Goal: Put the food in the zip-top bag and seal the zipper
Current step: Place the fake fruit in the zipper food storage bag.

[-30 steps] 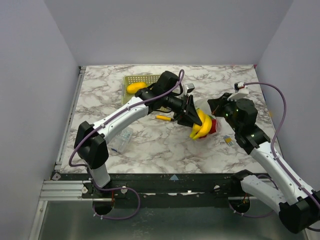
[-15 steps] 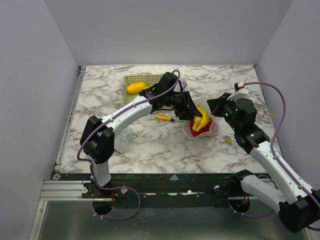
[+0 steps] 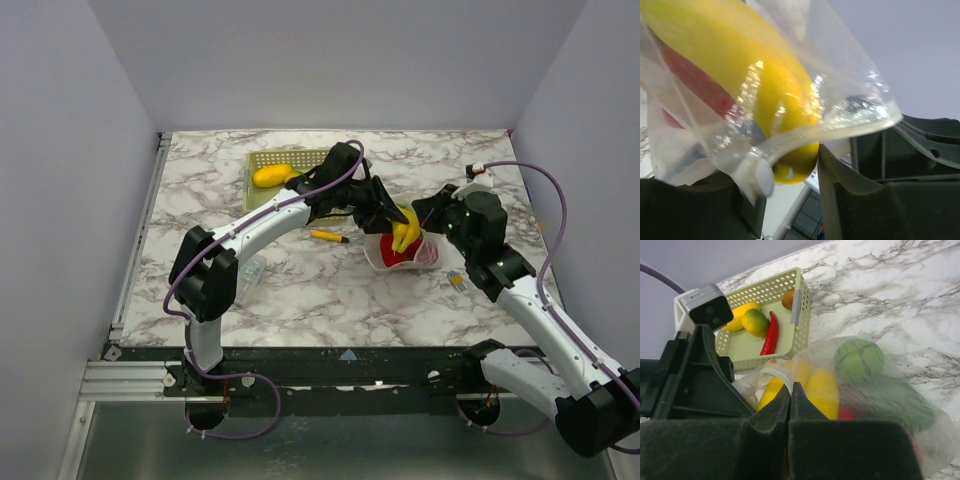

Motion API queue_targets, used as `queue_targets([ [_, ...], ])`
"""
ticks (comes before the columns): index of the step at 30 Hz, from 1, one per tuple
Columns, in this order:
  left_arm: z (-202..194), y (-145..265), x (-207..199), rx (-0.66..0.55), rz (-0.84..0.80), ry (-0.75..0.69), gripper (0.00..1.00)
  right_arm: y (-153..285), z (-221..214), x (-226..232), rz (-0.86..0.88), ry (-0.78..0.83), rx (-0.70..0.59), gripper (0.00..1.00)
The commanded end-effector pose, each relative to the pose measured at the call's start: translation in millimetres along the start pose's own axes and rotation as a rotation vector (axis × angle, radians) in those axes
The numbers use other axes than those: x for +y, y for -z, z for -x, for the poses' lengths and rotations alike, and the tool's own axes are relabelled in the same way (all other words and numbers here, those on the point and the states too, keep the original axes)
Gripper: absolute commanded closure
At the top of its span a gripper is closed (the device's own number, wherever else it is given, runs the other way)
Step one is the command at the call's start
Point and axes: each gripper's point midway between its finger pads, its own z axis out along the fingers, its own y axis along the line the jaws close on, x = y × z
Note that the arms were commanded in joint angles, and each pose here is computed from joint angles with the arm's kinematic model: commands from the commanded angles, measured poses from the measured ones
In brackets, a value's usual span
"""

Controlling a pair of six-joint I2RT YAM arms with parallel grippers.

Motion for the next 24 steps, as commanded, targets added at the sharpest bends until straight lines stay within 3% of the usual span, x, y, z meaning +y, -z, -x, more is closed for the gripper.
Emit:
queue_targets([
  [1, 2, 4, -28, -0.018, -0.069, -0.045, 0.55, -1, 14, 5, -0.011, -0.023, -0.035, 1.00],
  [6, -7, 9, -35, 0.010, -0.126, -0.094, 0.43, -3, 14, 2, -0.027, -0.022, -0.038, 0.99],
  [7, -8, 11, -36, 0.010, -0.130, -0.106, 0.37, -3, 14, 2, -0.027, -0.022, -0.037, 0.99],
  [14, -18, 27, -42, 0.004, -0.142, -0.216, 0.37, -2, 17, 1, -0.036, -0.024, -0.047, 0.99],
  [19, -30, 58, -37, -0.072, -0.118, -0.407, 0.37, 1, 20, -2, -0.056, -0.019, -0.058, 0.99],
  [24, -24, 94, -22, -0.256, -0.045, -0.639, 0.33, 2, 22, -4, -0.063, -0.019, -0.068, 0.99],
])
